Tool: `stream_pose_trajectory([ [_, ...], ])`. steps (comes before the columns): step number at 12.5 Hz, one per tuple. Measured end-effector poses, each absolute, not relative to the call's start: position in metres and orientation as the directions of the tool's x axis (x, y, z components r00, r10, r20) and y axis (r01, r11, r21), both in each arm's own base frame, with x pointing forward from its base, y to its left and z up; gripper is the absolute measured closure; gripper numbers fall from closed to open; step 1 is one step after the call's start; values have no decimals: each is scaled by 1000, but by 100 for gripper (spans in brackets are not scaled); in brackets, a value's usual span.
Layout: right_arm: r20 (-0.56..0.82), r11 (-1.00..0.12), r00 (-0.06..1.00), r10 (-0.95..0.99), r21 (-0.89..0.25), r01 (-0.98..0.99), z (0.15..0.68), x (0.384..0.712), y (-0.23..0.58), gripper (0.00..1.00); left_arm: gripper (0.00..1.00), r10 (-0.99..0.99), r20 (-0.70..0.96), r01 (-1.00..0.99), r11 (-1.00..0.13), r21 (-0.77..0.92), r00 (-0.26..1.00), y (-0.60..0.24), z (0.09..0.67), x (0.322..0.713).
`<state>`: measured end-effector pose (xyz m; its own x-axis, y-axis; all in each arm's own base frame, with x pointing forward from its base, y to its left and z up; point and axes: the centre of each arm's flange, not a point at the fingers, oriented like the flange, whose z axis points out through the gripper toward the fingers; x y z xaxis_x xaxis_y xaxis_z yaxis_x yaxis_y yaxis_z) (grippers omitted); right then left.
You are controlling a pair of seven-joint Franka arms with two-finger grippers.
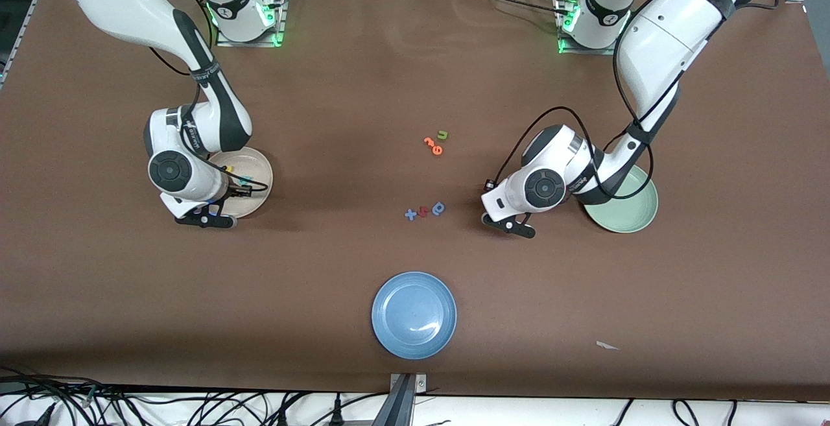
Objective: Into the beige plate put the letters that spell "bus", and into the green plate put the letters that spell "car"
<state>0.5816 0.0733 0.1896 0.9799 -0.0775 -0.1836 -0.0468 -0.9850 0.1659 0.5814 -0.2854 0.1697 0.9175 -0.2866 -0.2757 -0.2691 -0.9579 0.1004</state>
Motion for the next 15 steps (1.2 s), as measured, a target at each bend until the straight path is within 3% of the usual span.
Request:
stream_pose_trajectory([
  [3,-183,-986,979,-88,155,-59,193,584,64,45,72,-263,-331,-255,-965,68,906,-267,181,585],
  [7,-196,-988,977,-81,148,-52,220,587,75,1,72,-195,-387,-221,-975,-24,901,-218,249,596],
  [11,-252,-989,964,-82,142,-47,331,602,94,0,69,-186,-431,-213,-977,-16,883,-121,280,612],
  [15,-250,-1000,968,-12,31,-5,450,618,75,0,71,-194,-452,-183,-981,69,871,5,267,616],
])
